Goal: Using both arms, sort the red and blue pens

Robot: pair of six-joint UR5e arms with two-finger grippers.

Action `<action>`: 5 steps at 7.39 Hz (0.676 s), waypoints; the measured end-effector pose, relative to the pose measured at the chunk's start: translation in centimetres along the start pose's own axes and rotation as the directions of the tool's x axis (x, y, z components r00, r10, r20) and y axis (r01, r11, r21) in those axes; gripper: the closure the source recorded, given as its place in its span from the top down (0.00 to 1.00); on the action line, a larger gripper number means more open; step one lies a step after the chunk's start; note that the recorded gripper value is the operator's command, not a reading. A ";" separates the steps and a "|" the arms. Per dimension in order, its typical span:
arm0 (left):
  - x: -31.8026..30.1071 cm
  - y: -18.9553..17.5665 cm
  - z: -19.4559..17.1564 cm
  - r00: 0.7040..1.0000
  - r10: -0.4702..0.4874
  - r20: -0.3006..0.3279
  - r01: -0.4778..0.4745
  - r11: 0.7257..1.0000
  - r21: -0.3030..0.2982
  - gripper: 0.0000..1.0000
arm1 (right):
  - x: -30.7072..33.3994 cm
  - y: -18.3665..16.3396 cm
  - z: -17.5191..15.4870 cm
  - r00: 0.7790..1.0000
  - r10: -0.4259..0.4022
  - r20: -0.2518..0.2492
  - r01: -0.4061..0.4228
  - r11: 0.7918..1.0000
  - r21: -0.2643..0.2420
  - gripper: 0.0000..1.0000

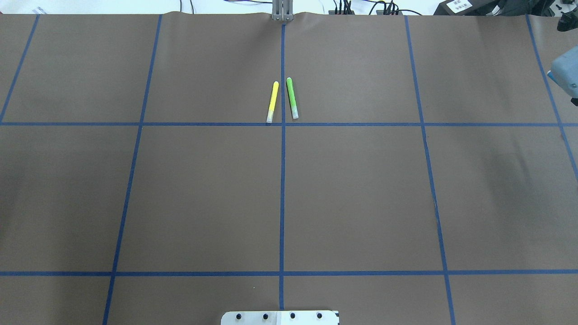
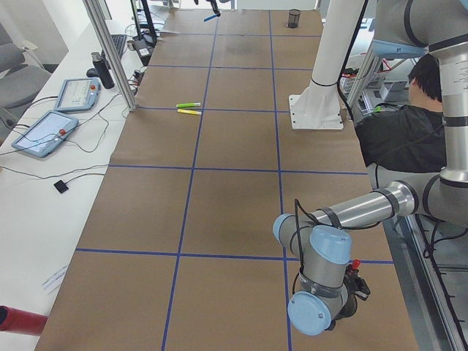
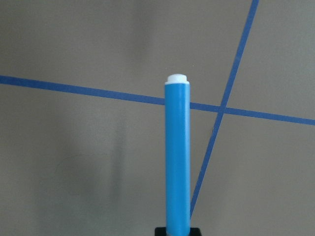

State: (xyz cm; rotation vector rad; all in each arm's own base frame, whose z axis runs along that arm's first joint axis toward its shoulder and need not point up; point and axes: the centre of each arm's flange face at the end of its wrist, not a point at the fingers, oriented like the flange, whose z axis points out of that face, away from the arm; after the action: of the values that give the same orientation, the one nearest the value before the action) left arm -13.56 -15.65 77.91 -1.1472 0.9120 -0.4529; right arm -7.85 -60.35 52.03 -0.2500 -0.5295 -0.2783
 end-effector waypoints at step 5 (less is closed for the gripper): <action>-2.6 -3.1 2.3 0.999 -0.034 -0.033 0.031 0.996 -0.087 0.00 | 2.1 2.1 0.8 0.999 0.023 0.028 -0.023 1.000 0.002 0.00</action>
State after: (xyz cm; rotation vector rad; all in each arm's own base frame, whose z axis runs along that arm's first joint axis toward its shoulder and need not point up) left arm -12.75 -13.60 81.98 -1.2380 0.9515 -0.4651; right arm -5.81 -58.55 53.49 -0.2578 -0.5541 -0.2518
